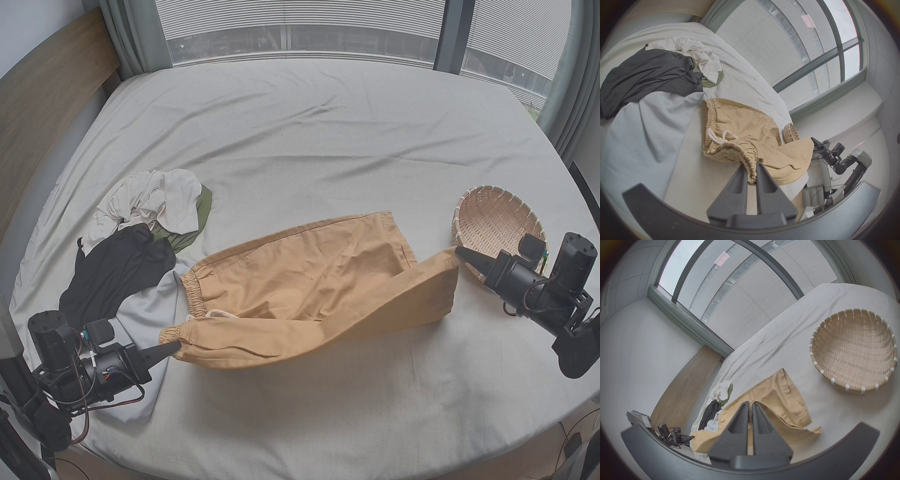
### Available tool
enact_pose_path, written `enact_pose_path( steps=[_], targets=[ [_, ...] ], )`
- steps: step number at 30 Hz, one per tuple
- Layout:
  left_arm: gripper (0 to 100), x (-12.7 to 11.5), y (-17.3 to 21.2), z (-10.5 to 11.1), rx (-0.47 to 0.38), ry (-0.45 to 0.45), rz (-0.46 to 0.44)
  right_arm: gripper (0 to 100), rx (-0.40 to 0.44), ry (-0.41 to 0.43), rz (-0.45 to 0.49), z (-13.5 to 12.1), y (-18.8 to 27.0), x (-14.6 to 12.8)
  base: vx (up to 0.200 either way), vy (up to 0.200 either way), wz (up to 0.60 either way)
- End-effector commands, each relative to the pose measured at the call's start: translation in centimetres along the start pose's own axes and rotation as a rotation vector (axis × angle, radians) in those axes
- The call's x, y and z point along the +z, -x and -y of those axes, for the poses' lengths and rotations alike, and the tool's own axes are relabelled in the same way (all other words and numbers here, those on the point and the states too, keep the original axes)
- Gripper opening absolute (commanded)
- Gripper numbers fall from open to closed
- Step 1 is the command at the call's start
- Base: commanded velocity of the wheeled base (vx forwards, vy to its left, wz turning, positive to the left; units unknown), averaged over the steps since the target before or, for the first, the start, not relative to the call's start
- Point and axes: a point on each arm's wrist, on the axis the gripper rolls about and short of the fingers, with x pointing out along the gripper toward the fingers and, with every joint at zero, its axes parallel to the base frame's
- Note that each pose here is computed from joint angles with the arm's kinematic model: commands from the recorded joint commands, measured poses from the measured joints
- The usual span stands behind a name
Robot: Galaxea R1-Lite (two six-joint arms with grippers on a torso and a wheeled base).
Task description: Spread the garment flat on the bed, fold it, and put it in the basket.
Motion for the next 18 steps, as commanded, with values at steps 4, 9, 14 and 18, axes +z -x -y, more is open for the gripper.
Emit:
enact_pose_path(
  steps=[4,9,14,18],
  targets=[
    [0,0.5,-1.4,-0.8,0.037,0.085,0.032,0,0.008,0.003,0.016,1.1,-2.9,0.5,0.000,0.000,0.00],
    [0,1.3,-2.0,-0.8,0.044,0.087,0.079,0,0.013,0.008,0.028,1.6,-4.4,1.1,0.000,0.000,0.00],
    [0,1.4,-2.3,-0.8,0.041,0.086,0.085,0,0.023,0.013,0.040,1.9,-5.5,1.4,0.000,0.000,0.00],
    [0,1.6,-3.3,-1.5,0.082,0.096,0.110,0,0.033,0.020,0.052,2.3,-6.7,1.7,0.000,0.000,0.00]
  ],
)
